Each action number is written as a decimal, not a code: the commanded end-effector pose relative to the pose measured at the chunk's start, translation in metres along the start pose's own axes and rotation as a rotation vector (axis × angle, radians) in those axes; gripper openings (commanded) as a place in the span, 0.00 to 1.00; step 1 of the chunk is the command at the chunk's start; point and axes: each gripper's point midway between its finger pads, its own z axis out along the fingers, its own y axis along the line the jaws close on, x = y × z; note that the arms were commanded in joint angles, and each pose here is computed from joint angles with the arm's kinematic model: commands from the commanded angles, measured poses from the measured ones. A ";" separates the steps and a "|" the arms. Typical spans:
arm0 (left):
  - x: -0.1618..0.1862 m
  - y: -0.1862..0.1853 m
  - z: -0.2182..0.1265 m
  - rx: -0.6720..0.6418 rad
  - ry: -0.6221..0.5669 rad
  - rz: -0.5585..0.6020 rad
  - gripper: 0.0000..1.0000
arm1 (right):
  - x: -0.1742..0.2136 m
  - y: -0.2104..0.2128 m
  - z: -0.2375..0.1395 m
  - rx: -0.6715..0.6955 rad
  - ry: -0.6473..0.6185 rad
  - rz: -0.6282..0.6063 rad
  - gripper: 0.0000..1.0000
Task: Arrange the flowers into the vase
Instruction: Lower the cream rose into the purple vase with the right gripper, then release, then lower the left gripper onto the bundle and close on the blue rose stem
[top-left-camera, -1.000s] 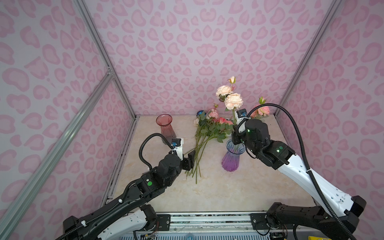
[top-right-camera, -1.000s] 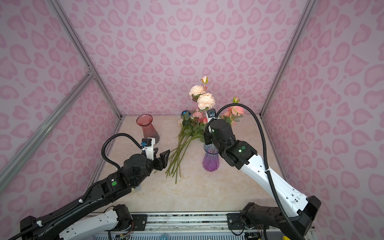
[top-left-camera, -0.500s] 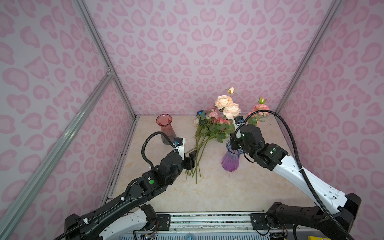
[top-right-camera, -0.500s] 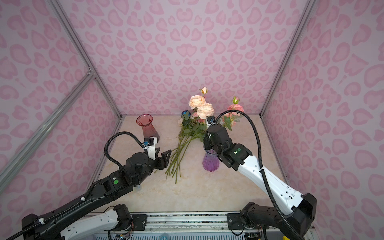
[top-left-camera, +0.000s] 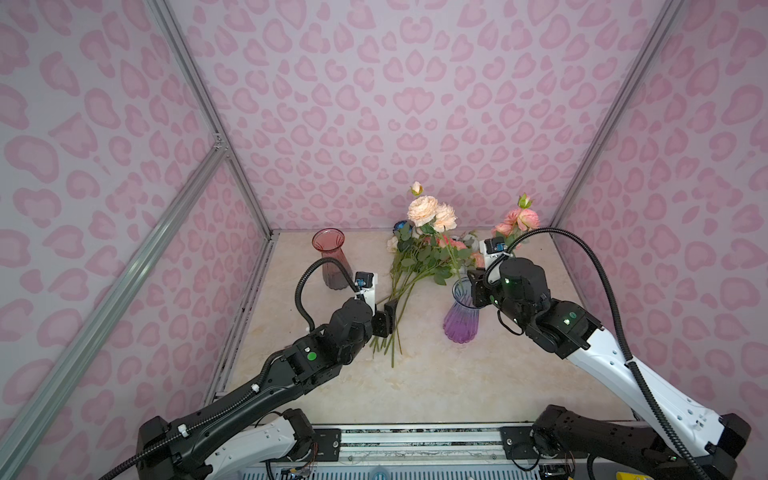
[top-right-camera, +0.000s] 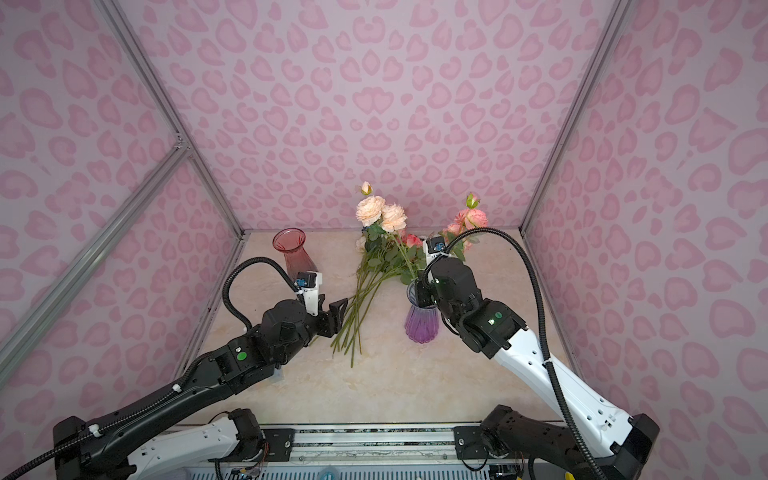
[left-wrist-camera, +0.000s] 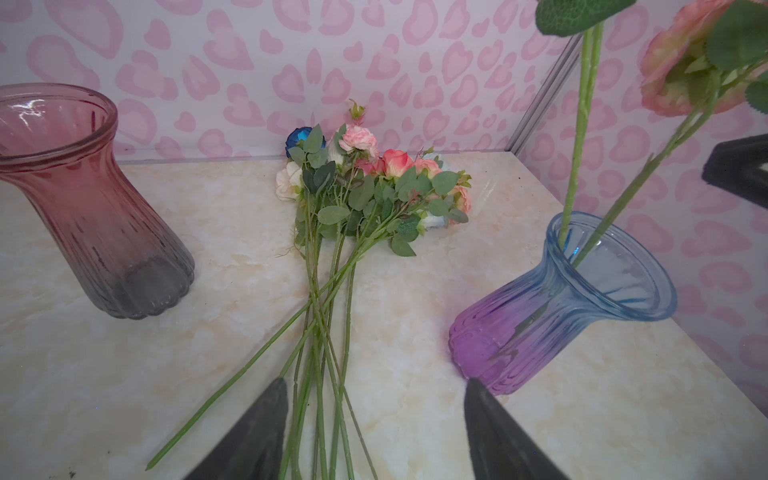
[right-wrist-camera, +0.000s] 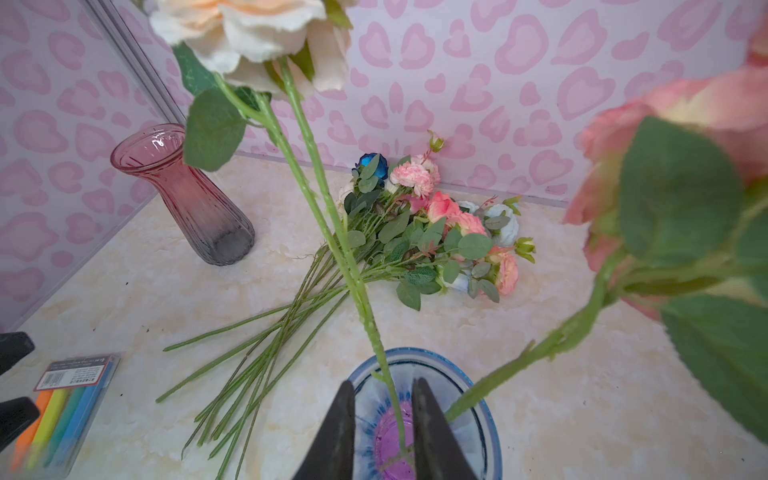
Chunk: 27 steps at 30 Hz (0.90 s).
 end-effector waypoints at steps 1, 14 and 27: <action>-0.006 0.001 0.006 -0.029 -0.009 0.002 0.68 | -0.002 0.004 -0.009 -0.031 -0.015 0.024 0.25; 0.060 0.049 0.144 -0.201 0.447 -0.052 0.32 | 0.002 -0.034 -0.070 0.020 -0.180 0.093 0.19; 0.088 0.088 0.259 -0.364 0.656 0.056 0.27 | 0.045 -0.049 -0.051 -0.001 -0.100 0.171 0.21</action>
